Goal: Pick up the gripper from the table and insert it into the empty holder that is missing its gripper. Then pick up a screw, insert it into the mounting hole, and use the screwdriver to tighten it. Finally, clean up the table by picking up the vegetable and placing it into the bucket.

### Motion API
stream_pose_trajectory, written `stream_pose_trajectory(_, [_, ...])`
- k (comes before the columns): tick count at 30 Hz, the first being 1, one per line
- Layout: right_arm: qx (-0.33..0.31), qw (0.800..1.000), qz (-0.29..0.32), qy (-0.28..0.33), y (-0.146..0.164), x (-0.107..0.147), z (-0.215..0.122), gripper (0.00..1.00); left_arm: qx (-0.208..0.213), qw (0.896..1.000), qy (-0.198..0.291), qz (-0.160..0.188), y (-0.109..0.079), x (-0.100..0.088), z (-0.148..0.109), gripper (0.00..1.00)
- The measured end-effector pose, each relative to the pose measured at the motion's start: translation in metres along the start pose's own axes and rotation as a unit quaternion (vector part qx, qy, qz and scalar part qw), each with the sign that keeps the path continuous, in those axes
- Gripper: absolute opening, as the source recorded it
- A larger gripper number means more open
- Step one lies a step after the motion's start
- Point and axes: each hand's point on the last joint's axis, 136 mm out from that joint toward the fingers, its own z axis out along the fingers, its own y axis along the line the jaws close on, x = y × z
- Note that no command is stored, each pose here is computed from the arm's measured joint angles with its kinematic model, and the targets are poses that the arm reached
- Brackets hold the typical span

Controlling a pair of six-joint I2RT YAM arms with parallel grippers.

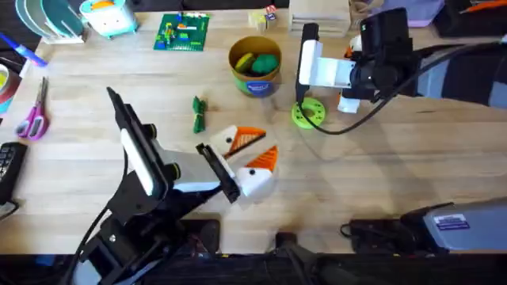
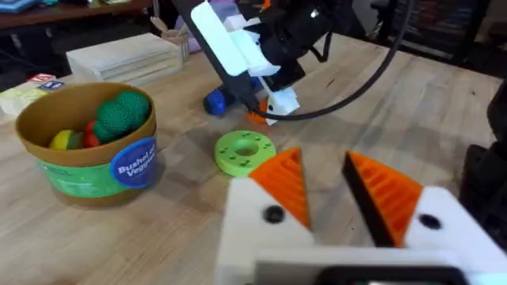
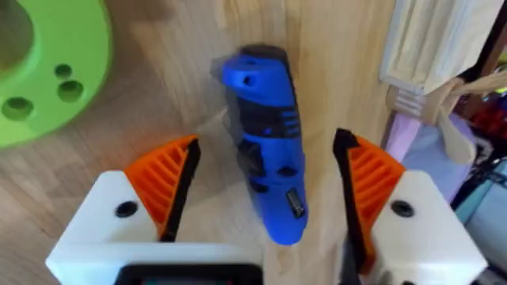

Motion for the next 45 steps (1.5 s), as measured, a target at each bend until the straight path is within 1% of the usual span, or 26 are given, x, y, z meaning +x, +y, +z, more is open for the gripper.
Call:
stream_pose_trajectory(2, [-0.002, 1.000, 0.022, 0.000, 0.002, 0.001, -0.004, 0.994, 0.000, 1.000, 0.000, 0.000, 0.000, 0.000, 0.000, 0.689])
stream_pose_trajectory(3, [-0.002, 0.999, 0.034, 0.000, 0.002, 0.002, -0.006, 0.994, 0.000, 1.000, 0.000, 0.000, 0.000, 0.000, 0.000, 0.834])
stream_pose_trajectory(4, [0.001, 0.999, 0.050, -0.001, 0.001, 0.002, -0.009, 0.994, 0.000, 1.000, 0.000, -0.002, 0.000, 0.000, 0.000, 0.952])
stream_pose_trajectory(5, [0.007, 0.998, 0.068, -0.004, -0.002, 0.002, -0.013, 0.994, 0.000, 1.000, 0.000, -0.001, 0.000, 0.000, 0.000, 0.982])
stream_pose_trajectory(7, [0.024, 0.994, 0.108, -0.011, -0.011, 0.002, -0.024, 0.994, 0.000, 1.000, 0.000, -0.001, 0.000, 0.000, 0.000, 0.991])
stream_pose_trajectory(10, [0.059, 0.982, 0.175, -0.032, -0.031, 0.000, -0.046, 0.994, 0.000, 1.000, 0.000, -0.001, 0.000, 0.000, 0.000, 0.993])
stream_pose_trajectory(14, [0.096, 0.958, 0.261, -0.062, -0.052, 0.000, -0.076, 0.994, 0.000, 1.000, 0.000, -0.001, 0.000, 0.000, 0.000, 0.993])
stream_pose_trajectory(16, [0.109, 0.946, 0.295, -0.077, -0.059, 0.000, -0.088, 0.994, -0.003, 1.000, 0.000, -0.001, 0.001, 0.000, 0.000, 0.993])
stream_pose_trajectory(19, [0.118, 0.932, 0.330, -0.092, -0.066, 0.000, -0.098, 0.994, -0.016, 1.000, 0.001, -0.002, 0.006, 0.000, 0.000, 0.992])
stream_pose_trajectory(21, [0.120, 0.927, 0.343, -0.096, -0.067, 0.000, -0.101, 0.994, -0.040, 0.999, 0.007, -0.005, 0.013, -0.001, -0.002, 0.993])
stream_pose_trajectory(23, [0.121, 0.923, 0.351, -0.099, -0.068, -0.001, -0.103, 0.994, -0.077, 0.997, 0.020, -0.012, 0.024, -0.005, -0.009, 0.993])
stream_pose_trajectory(25, [0.121, 0.921, 0.354, -0.103, -0.068, -0.003, -0.105, 0.994, -0.125, 0.992, 0.025, -0.015, 0.037, -0.022, -0.022, 0.993])
stream_pose_trajectory(27, [0.118, 0.922, 0.353, -0.108, -0.067, -0.008, -0.106, 0.994, -0.175, 0.984, 0.029, -0.016, 0.048, -0.045, -0.041, 0.992])
stream_pose_trajectory(30, [0.113, 0.924, 0.346, -0.118, -0.063, -0.019, -0.108, 0.994, -0.243, 0.969, 0.037, -0.015, 0.063, -0.081, -0.071, 0.993])
stream_pose_trajectory(32, [0.110, 0.926, 0.340, -0.124, -0.061, -0.026, -0.109, 0.994, -0.283, 0.957, 0.063, -0.011, 0.072, -0.095, -0.088, 0.990])
stream_pose_trajectory(34, [0.107, 0.927, 0.336, -0.130, -0.059, -0.032, -0.111, 0.994, -0.312, 0.944, 0.105, -0.006, 0.078, -0.099, -0.099, 0.991])
stream_pose_trajectory(37, [0.104, 0.928, 0.332, -0.135, -0.057, -0.038, -0.112, 0.994, -0.341, 0.922, 0.183, 0.000, 0.086, -0.094, -0.108, 0.990])
stream_pose_trajectory(38, [0.104, 0.928, 0.331, -0.136, -0.057, -0.039, -0.112, 0.994, -0.350, 0.913, 0.210, -0.002, 0.088, -0.091, -0.109, 0.990])
stream_pose_trajectory(40, [0.103, 0.928, 0.330, -0.138, -0.056, -0.040, -0.113, 0.994, -0.366, 0.897, 0.247, -0.013, 0.092, -0.086, -0.108, 0.990])
stream_pose_trajectory(42, [0.103, 0.928, 0.329, -0.138, -0.056, -0.041, -0.113, 0.994, -0.382, 0.884, 0.266, -0.030, 0.098, -0.083, -0.103, 0.990])
stream_pose_trajectory(45, [0.102, 0.928, 0.329, -0.138, -0.056, -0.041, -0.113, 0.994, -0.411, 0.866, 0.278, -0.067, 0.109, -0.076, -0.092, 0.990])
